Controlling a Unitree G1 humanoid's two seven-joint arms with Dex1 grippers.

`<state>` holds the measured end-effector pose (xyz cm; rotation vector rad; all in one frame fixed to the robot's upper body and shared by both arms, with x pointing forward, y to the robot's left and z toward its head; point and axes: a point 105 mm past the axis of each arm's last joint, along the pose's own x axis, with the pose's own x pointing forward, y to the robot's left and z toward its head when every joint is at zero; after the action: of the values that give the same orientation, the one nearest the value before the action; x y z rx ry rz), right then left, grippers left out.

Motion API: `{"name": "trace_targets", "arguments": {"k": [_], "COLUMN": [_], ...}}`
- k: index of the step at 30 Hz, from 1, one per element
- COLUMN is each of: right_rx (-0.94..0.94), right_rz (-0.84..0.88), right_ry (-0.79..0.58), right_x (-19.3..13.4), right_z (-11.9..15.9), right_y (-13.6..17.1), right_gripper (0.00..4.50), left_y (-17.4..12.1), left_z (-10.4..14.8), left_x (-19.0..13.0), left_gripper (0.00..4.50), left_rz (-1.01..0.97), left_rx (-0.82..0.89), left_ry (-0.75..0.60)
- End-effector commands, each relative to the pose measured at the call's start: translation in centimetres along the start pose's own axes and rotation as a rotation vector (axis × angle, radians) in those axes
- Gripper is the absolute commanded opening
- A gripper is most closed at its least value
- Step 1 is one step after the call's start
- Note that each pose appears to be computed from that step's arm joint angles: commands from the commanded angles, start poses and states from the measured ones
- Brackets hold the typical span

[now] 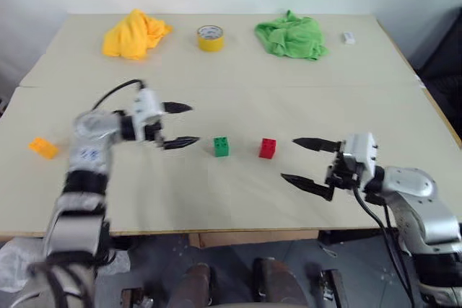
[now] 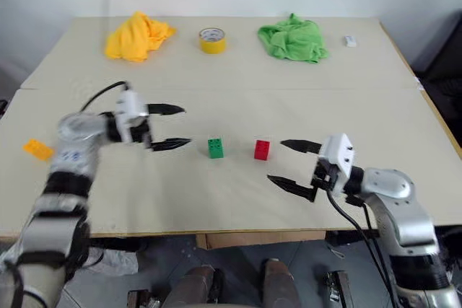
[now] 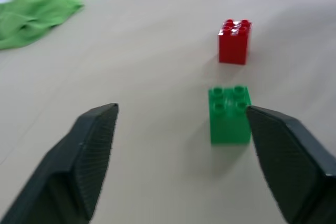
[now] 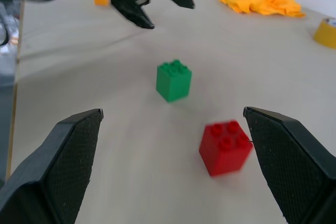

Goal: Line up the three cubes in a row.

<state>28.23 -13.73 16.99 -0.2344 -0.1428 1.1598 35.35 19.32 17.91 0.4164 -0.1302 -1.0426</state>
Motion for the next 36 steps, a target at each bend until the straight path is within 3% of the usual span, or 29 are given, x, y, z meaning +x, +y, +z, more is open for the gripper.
{"name": "trace_targets", "arguments": {"k": [1,4,6,9,11,13,15,18,24,29,36], "right_rx": [-0.029,-0.048,-0.064,-0.086,-0.090,-0.094,-0.104,-0.105,-0.111,-0.113,-0.121], "right_rz": [0.034,0.119,0.178,0.226,0.257,0.313,0.323,0.301,0.283,0.264,0.232], "right_ry": [-0.067,-0.102,-0.130,-0.155,-0.167,-0.157,-0.149,-0.137,-0.129,-0.127,-0.109], "right_x": [1.6,3.3,4.6,5.5,5.9,6.0,5.9,5.6,5.2,5.2,5.0], "right_z": [1.5,2.3,2.9,3.5,3.8,3.8,3.8,3.6,3.3,3.3,3.2], "right_y": [0.0,0.8,1.7,2.4,2.9,3.6,3.7,3.3,3.0,2.8,2.4], "right_gripper": [4.50,4.50,4.50,4.50,4.50,4.50,4.50,4.50,4.50,4.50,4.50], "left_y": [1.5,1.4,0.1,-1.9,-3.6,-7.0,-9.7,-10.4,-8.0,-1.7,4.0], "left_z": [3.2,2.4,0.2,-2.1,-3.5,-6.2,-7.6,-7.9,-8.3,-6.5,-6.3], "left_x": [-4.0,-8.9,-13.0,-16.8,-20.1,-24.7,-27.2,-27.5,-25.4,-24.1,-24.9], "left_gripper": [4.49,4.49,4.49,4.49,4.49,4.49,4.49,4.49,4.49,4.49,4.49], "left_rz": [0.320,0.664,0.891,1.089,1.250,1.444,1.531,1.555,1.502,1.409,1.224], "left_rx": [0.022,-0.039,-0.101,-0.167,-0.149,-0.255,-0.327,-0.358,-0.374,-0.341,-0.325], "left_ry": [-0.121,-0.148,-0.108,-0.052,0.023,0.112,0.166,0.158,0.174,0.087,0.188]}}
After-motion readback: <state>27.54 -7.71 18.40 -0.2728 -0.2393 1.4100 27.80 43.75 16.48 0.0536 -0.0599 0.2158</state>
